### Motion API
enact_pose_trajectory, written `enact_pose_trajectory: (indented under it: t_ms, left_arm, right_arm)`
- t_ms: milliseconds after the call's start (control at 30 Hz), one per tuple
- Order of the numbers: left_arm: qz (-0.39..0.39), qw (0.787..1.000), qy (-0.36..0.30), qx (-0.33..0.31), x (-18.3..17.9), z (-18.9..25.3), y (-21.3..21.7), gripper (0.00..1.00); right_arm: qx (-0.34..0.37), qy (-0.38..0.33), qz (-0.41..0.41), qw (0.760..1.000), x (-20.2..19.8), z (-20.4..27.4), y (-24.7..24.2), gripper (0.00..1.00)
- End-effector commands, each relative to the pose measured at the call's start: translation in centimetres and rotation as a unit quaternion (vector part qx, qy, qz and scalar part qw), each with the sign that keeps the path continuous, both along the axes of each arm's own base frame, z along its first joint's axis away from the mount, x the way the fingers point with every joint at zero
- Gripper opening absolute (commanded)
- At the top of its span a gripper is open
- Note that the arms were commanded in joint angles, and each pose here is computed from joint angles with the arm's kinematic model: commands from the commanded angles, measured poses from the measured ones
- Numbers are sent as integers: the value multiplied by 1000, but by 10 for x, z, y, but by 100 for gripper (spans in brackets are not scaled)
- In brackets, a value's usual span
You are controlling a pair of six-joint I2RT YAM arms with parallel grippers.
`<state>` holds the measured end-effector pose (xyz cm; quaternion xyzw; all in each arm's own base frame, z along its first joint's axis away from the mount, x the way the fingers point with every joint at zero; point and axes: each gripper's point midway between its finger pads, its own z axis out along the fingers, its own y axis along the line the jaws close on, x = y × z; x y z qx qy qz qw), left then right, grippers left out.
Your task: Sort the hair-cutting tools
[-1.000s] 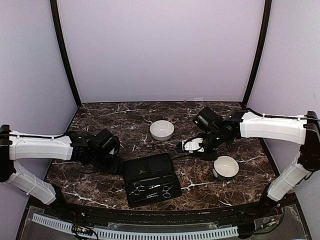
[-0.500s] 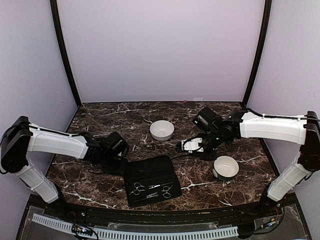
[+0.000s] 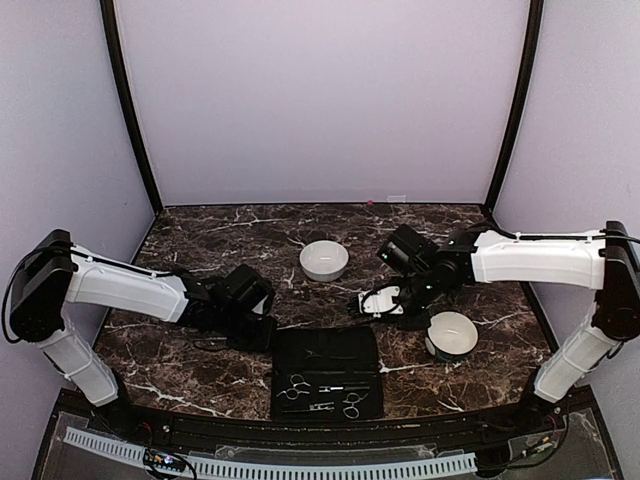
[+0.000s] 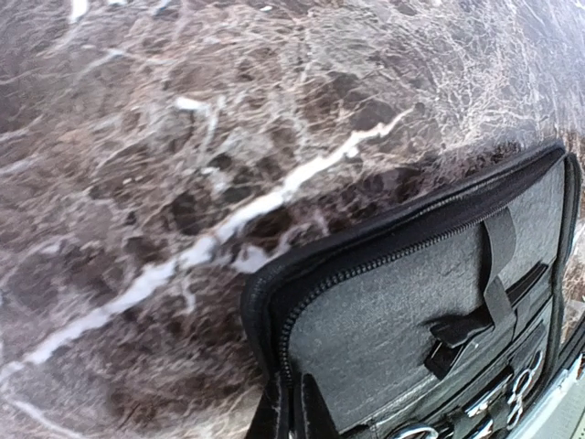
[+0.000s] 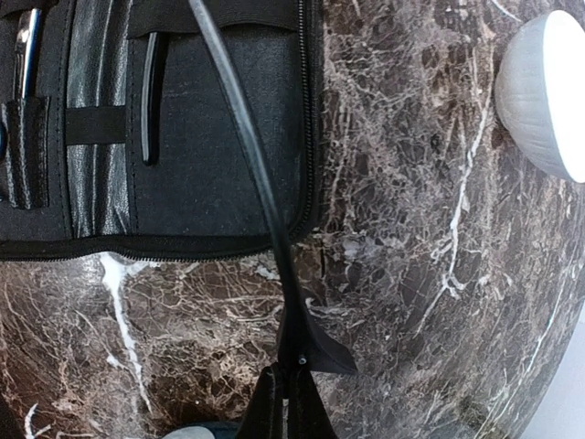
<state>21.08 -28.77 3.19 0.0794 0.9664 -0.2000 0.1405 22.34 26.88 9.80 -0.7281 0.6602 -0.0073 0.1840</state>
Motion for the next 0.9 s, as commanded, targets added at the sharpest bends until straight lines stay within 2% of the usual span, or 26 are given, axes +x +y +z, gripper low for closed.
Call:
enact_pose_trajectory:
  t_ms: [0, 167, 867]
  left_arm:
    - [-13, 999, 12, -34, -3, 4, -20, 0]
    - [-11, 999, 13, -35, -3, 2, -20, 0]
    - [-15, 999, 14, -35, -6, -5, -18, 0]
  right_arm:
    - [-34, 0, 16, 999, -7, -7, 2, 0]
    - [-88, 8, 15, 996, -12, -27, -4, 0]
    - [-143, 45, -56, 987, 3, -52, 10, 0]
